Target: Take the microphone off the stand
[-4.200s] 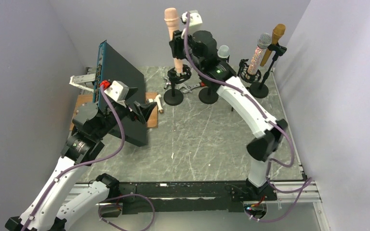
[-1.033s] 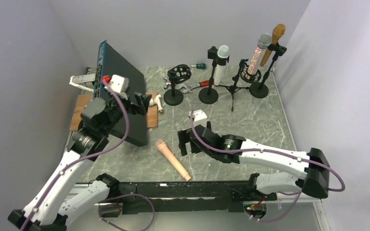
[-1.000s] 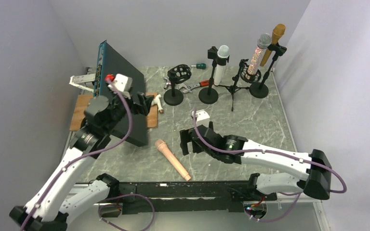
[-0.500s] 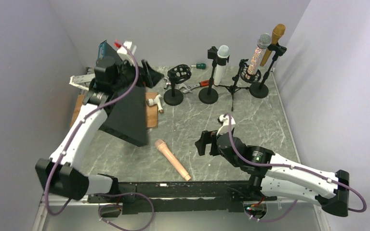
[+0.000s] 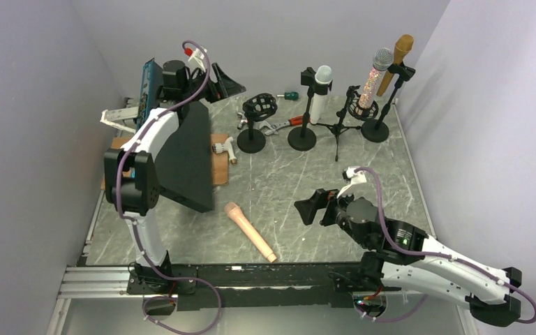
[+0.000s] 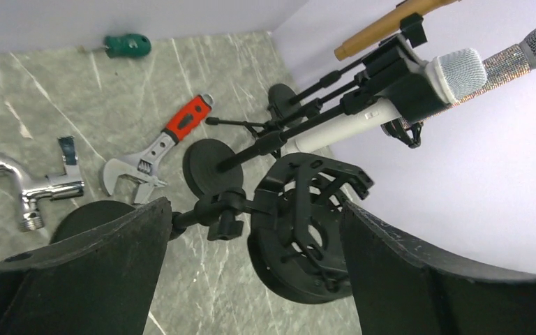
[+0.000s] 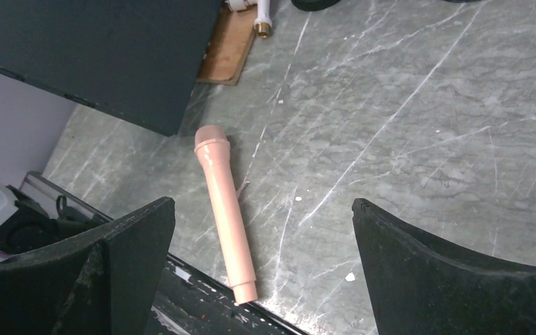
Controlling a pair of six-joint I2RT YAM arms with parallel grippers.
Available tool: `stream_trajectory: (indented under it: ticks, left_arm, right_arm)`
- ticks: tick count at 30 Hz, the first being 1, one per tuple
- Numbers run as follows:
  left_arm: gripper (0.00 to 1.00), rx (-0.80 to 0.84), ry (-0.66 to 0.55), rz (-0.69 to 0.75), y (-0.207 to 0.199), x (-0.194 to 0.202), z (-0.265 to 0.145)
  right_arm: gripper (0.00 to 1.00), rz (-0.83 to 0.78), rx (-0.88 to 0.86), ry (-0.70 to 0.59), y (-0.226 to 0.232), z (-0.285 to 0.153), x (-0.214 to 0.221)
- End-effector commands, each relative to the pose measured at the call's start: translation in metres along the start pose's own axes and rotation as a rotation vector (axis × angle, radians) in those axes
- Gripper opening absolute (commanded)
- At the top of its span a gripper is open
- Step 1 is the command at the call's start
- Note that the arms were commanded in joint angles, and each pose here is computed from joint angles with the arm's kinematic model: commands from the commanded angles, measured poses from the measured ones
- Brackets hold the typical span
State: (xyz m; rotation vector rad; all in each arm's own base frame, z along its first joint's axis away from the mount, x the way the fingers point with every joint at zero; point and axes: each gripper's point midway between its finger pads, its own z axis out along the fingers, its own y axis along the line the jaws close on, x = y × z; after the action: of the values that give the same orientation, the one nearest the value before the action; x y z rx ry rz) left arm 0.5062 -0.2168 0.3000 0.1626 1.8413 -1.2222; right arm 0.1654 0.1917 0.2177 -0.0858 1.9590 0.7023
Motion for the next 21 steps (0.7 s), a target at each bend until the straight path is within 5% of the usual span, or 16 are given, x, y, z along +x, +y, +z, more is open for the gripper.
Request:
stream_trajectory:
  ticks: [1,8,21]
  left_arm:
    - [0.92,0.171,0.004,-0.004,-0.025,-0.012,0.012]
    - [0.79,0.117,0.029,-0.089,0.012,0.007,0.028]
    - [0.83,0.134,0.101,-0.143,0.024,0.046,0.042]
  right_arm:
    - [1.00,-0.009,0.002,-0.031,-0.003,-0.010,-0.013]
    - [1.00,-0.010,0.030,-0.034,-0.011,-0.016,-0.016]
    - [1.00,-0.009,0.040,-0.024,-0.011,-0.014,-0.013]
